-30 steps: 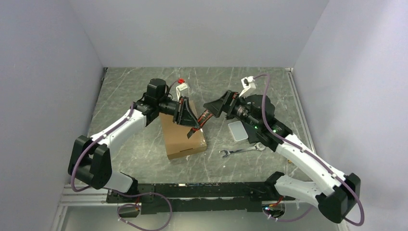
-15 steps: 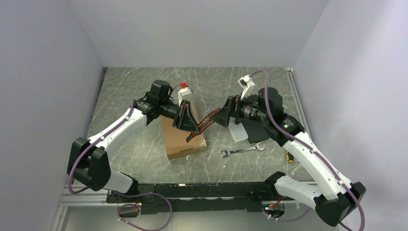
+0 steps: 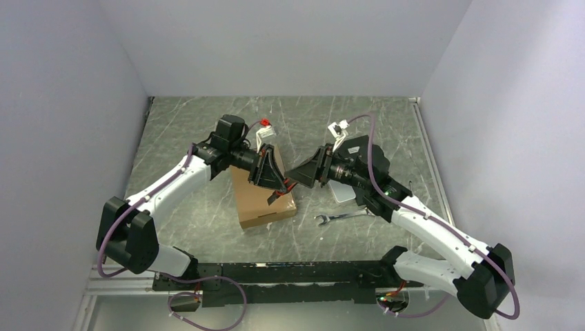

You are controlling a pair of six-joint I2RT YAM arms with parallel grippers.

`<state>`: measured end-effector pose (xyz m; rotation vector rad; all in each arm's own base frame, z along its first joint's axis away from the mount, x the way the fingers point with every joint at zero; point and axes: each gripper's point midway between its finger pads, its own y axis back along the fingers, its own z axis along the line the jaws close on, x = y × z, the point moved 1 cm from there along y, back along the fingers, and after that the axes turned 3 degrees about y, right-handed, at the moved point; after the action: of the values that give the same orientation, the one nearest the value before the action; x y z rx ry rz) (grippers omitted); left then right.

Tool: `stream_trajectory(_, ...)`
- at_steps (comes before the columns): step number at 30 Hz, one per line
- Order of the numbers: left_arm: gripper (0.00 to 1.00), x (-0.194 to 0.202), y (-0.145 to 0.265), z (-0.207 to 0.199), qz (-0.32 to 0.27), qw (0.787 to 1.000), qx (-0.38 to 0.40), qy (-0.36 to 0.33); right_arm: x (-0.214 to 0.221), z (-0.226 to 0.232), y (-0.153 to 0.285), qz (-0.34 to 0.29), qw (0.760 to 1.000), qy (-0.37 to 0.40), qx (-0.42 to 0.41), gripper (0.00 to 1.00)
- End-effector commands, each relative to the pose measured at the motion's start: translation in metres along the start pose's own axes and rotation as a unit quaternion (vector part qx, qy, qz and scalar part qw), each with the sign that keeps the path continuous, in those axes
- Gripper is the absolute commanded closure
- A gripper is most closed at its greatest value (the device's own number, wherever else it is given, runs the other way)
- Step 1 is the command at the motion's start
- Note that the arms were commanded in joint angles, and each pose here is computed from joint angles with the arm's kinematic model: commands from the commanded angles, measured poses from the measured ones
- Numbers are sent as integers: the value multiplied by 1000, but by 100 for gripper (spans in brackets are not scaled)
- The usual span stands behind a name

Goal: Unpack the express box

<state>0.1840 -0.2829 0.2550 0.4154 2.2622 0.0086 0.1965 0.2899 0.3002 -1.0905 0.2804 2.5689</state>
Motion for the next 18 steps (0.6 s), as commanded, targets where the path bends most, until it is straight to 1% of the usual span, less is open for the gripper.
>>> stream_trajectory(1, 100, -11, 2, -21, -5, 998, 25, -56, -36, 17, -3, -92, 996, 16, -13, 32)
stream_trajectory(6, 100, -12, 2, -23, -7, 998, 27, -60, -33, 13, -3, -106, 994, 1, -11, 36)
stream_trajectory(10, 100, -12, 2, -25, -7, 998, 29, -61, -24, 5, -5, -113, 993, -24, -5, 34)
stream_trajectory(18, 100, -12, 2, -24, -7, 998, 27, -59, -16, -2, -14, -101, 994, -33, 1, 35)
